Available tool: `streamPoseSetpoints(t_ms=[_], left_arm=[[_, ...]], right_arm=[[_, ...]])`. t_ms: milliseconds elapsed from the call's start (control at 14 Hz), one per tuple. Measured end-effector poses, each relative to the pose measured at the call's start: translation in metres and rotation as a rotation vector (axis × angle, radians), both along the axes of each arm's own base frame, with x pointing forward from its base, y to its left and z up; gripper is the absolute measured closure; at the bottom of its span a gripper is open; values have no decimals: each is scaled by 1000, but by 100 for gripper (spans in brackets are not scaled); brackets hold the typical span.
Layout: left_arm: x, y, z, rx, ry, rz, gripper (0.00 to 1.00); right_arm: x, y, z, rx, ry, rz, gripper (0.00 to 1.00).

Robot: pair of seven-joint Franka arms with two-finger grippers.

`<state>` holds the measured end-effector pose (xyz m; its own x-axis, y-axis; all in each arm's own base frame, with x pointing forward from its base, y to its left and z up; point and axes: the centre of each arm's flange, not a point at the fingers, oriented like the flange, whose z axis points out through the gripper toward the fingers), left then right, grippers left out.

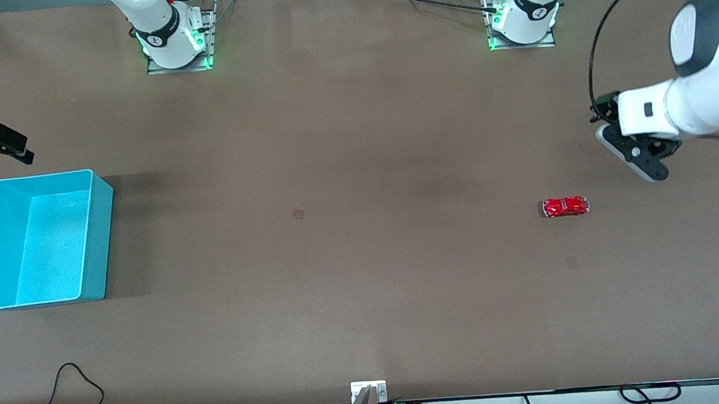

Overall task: Wind red beetle toy and store in blue box
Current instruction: 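Lower the left gripper and grasp the red toy car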

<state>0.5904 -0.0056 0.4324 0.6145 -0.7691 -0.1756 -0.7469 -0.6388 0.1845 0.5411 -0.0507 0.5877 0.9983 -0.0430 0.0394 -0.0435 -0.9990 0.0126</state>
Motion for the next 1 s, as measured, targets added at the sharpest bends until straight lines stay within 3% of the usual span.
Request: streamPoseSetpoints(t_ms=[285,569,783,997], left_arm=[[30,32,-91,-67,-79,-288,0],[30,19,-141,-26,-175,-553,0],[15,11,-168,-35,-197,-627,0],[5,11,-188,-46,-179,-643,0]], right_arm=[[0,0,0,0,-2,0,0],[1,0,0,-1,-7,-1,0],[3,-1,-2,-1,-9,-2,0],[4,-1,-3,-1,-8,-2,0]])
